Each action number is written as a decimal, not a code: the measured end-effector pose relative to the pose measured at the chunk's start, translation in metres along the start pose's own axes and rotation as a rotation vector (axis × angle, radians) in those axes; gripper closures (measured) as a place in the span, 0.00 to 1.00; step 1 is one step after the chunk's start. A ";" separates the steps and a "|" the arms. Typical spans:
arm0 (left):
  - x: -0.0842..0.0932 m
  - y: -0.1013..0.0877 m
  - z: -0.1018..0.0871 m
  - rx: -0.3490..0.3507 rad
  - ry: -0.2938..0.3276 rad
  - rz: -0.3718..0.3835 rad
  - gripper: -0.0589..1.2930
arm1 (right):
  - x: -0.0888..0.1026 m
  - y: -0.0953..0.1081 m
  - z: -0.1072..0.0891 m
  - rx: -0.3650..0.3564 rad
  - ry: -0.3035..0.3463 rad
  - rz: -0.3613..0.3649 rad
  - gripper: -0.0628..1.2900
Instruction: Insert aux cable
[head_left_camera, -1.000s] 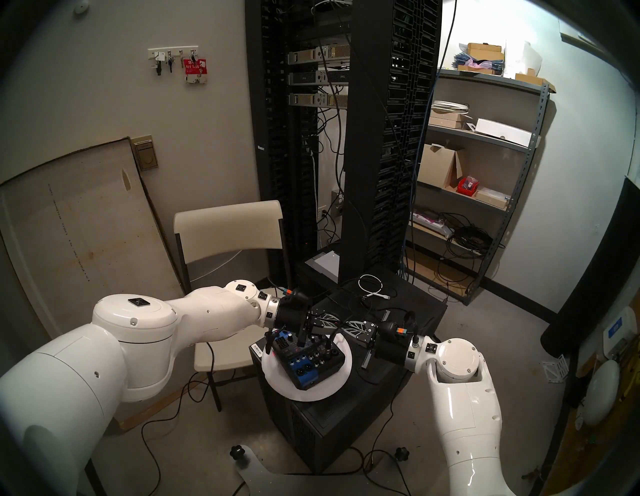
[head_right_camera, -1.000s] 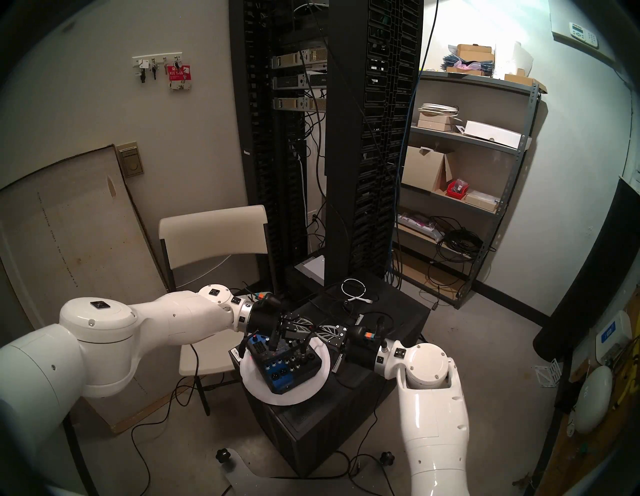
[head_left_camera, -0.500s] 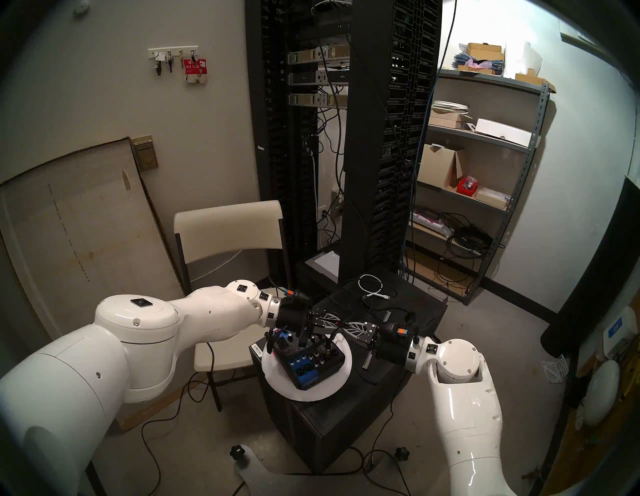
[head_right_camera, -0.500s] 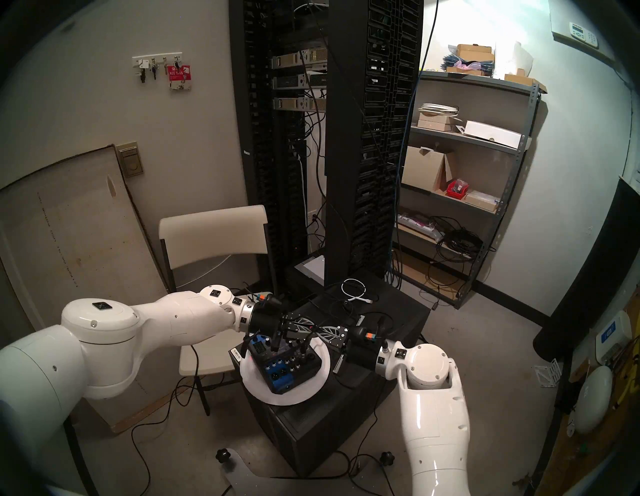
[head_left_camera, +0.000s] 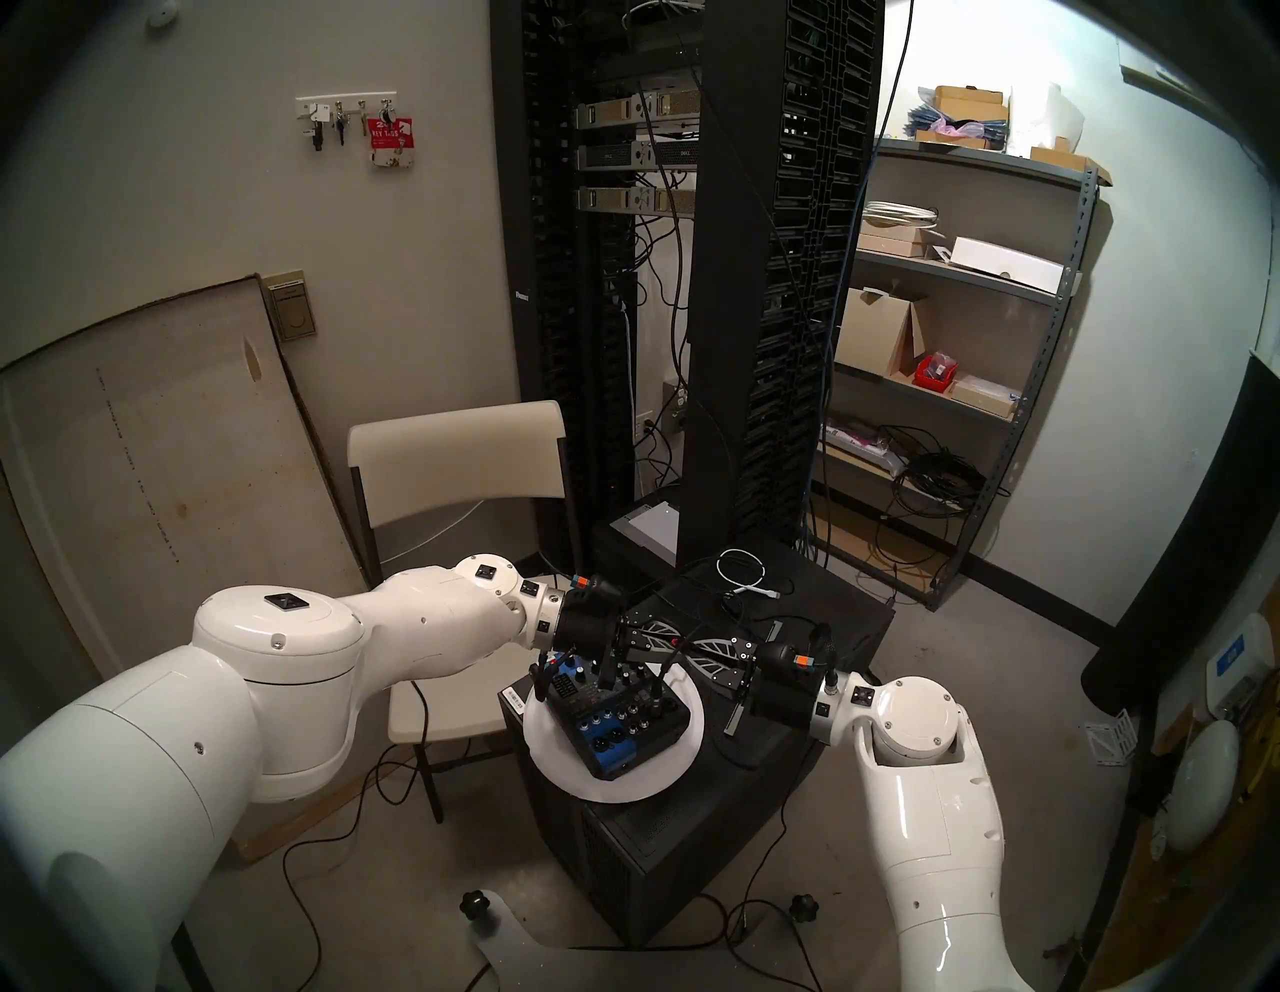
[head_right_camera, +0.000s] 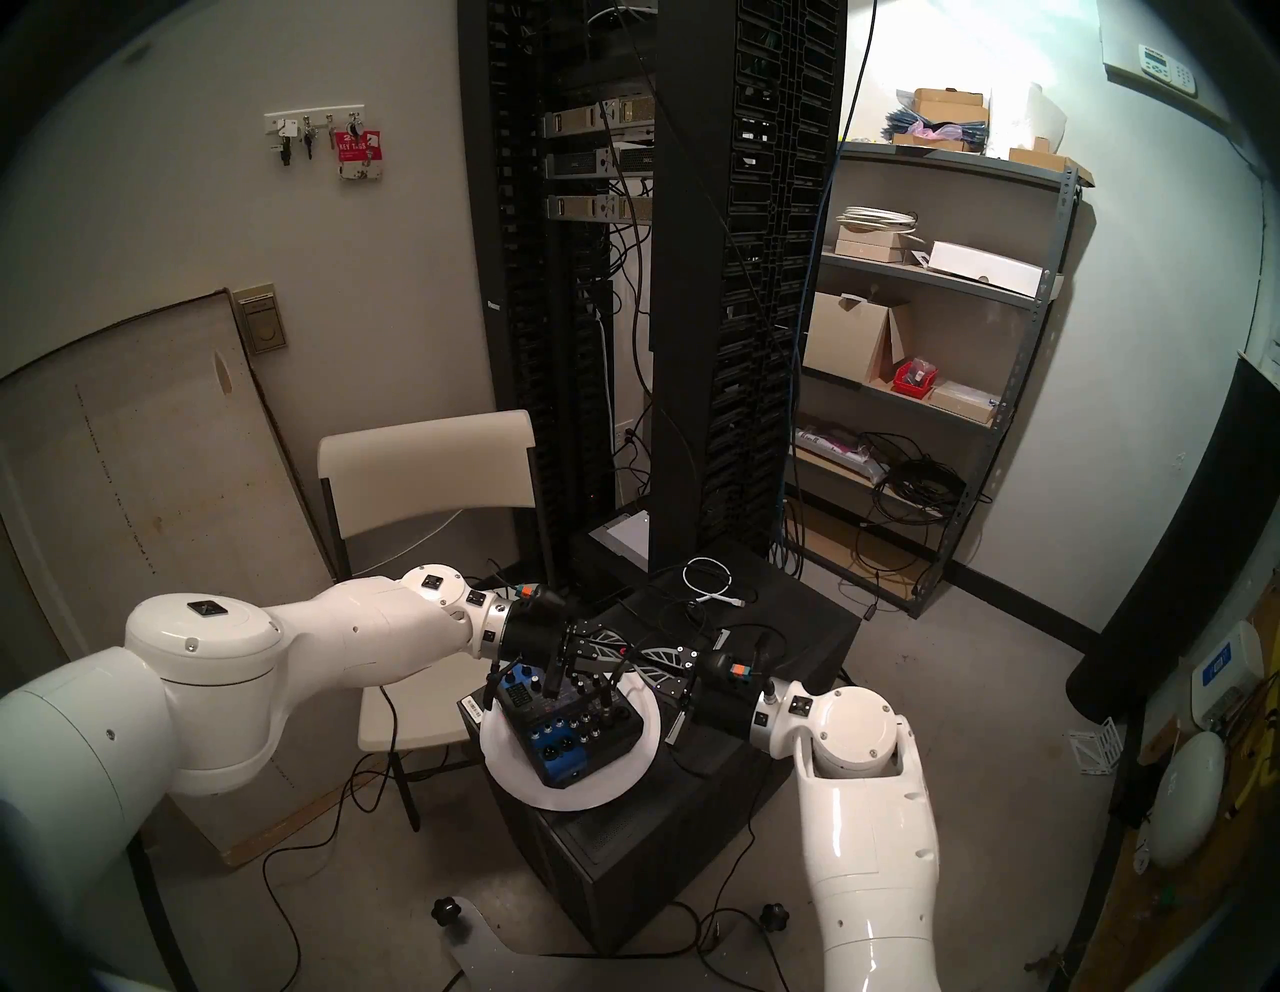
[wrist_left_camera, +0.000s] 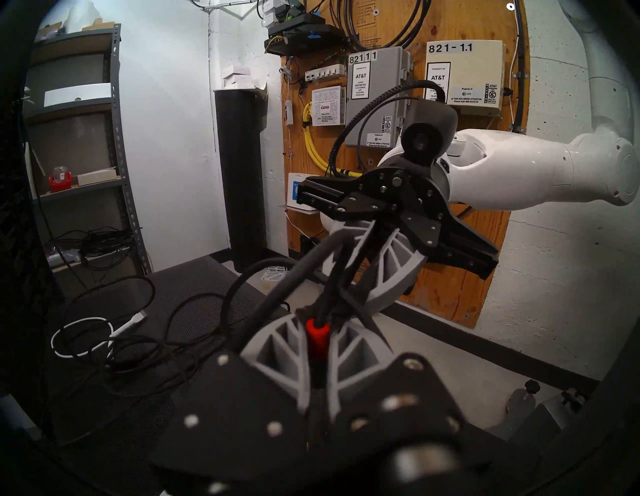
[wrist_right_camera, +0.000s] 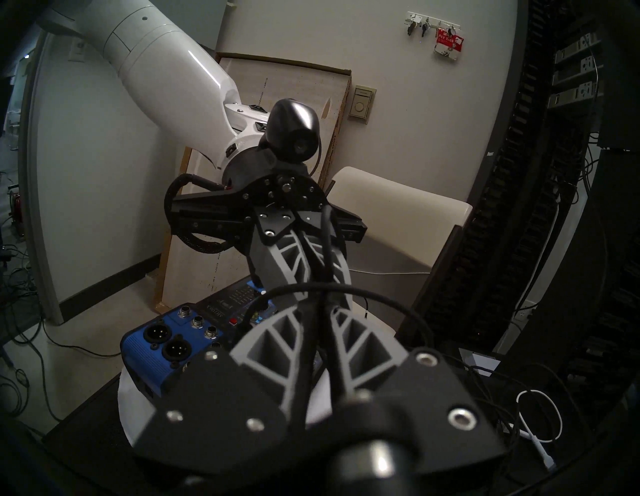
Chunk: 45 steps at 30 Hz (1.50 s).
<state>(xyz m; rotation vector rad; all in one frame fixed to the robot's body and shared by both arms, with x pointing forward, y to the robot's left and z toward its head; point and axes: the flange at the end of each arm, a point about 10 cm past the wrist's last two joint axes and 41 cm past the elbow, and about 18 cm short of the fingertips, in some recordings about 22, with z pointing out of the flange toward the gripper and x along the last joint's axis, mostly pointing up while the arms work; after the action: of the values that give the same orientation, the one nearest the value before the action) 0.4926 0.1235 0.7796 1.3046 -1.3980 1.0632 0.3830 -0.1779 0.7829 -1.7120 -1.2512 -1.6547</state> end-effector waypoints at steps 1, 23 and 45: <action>0.000 -0.001 -0.001 0.002 -0.003 0.002 0.91 | 0.000 0.000 0.000 0.000 -0.002 0.000 0.82; 0.020 -0.019 -0.027 0.098 0.050 0.033 0.93 | -0.022 -0.016 -0.010 0.054 -0.068 0.052 0.71; 0.022 0.013 -0.064 0.092 0.162 -0.016 0.93 | -0.027 -0.029 -0.008 0.102 -0.068 0.071 0.71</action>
<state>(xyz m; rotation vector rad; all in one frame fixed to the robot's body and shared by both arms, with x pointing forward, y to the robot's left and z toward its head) 0.4835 0.1828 0.8141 1.2631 -1.2284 1.2065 0.3581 -0.1779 0.7506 -1.7436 -1.2680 -1.4777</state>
